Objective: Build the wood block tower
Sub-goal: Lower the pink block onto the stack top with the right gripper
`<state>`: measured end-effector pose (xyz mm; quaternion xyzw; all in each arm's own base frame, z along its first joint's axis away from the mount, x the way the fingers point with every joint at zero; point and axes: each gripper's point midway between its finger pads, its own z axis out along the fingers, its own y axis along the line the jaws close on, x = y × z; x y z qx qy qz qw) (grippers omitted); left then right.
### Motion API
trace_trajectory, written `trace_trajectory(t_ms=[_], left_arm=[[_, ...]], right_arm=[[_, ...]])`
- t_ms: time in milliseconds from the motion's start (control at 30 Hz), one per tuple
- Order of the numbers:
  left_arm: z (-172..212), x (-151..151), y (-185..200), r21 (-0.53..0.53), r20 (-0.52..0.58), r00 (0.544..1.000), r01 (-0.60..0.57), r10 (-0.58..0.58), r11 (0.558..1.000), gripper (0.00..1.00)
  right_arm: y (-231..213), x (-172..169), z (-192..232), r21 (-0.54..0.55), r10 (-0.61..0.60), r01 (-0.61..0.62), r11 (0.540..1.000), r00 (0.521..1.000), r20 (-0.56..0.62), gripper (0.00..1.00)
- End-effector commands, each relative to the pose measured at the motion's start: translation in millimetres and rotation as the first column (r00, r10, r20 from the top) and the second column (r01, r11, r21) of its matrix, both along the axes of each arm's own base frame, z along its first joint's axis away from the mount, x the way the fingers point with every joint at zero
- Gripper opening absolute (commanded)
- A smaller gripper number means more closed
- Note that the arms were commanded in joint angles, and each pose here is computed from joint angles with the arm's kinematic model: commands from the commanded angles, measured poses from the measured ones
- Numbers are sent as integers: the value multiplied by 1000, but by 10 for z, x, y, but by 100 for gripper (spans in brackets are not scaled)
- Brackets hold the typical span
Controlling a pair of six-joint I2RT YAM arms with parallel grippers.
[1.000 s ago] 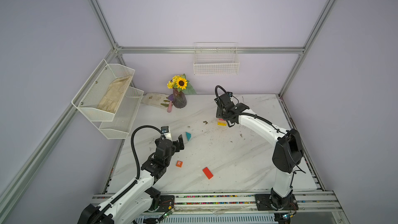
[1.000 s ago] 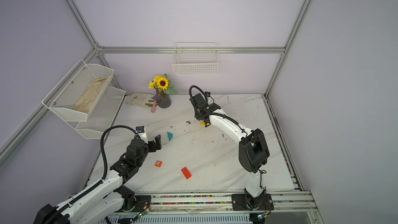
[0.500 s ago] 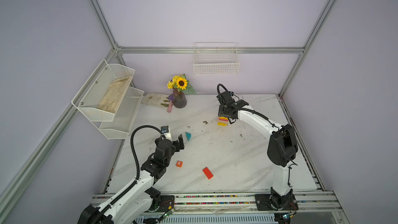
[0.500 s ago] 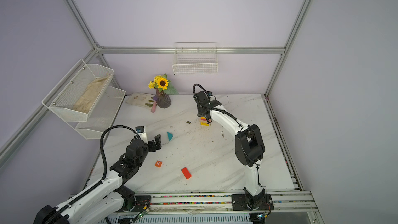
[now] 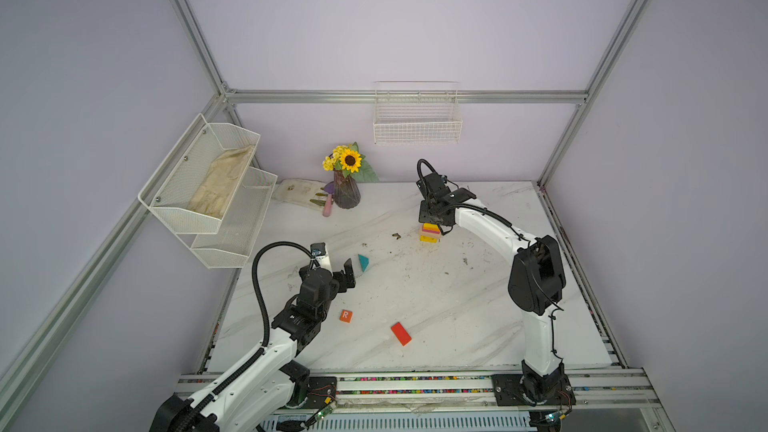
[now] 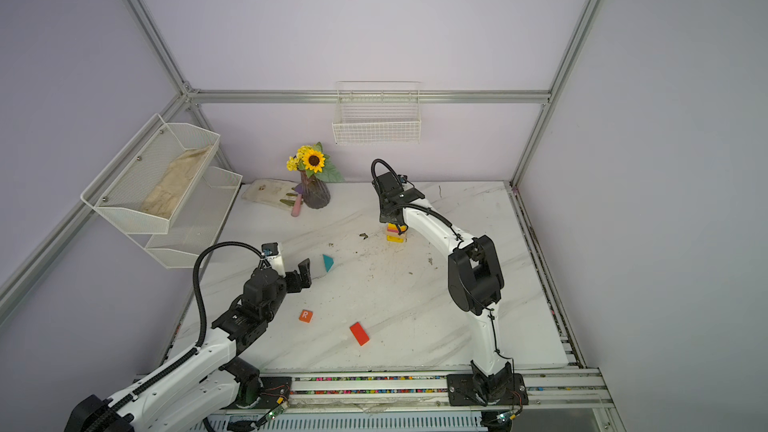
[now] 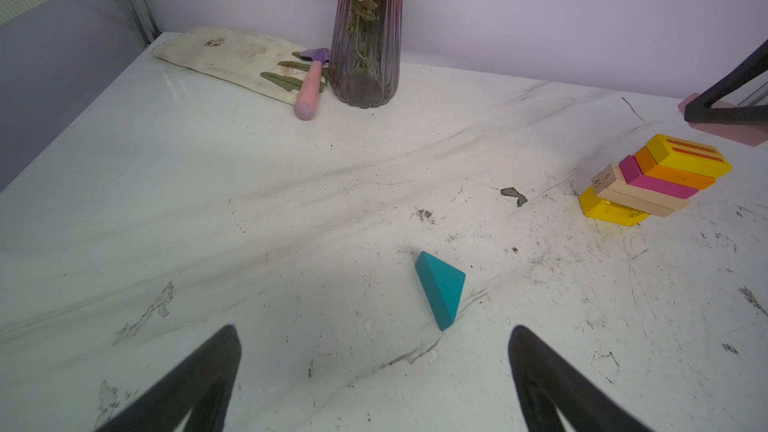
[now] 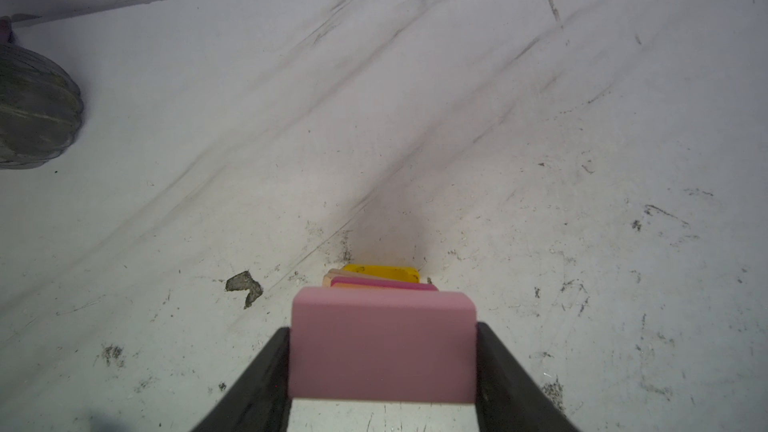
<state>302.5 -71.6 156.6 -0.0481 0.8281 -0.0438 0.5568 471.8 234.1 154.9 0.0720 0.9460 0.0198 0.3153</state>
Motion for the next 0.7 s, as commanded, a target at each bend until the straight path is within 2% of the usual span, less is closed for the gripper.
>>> trace_trajectory(t_ms=[0, 667], left_arm=[[60, 28, -9, -5, 33, 999, 6, -6, 1000, 98], [58, 27, -12, -6, 33, 999, 8, -8, 1000, 97]], right_arm=[[-39, -36, -14, -30, 1, -2, 1000, 999, -32, 52], [-14, -44, -72, -40, 9, -12, 999, 997, -70, 57]])
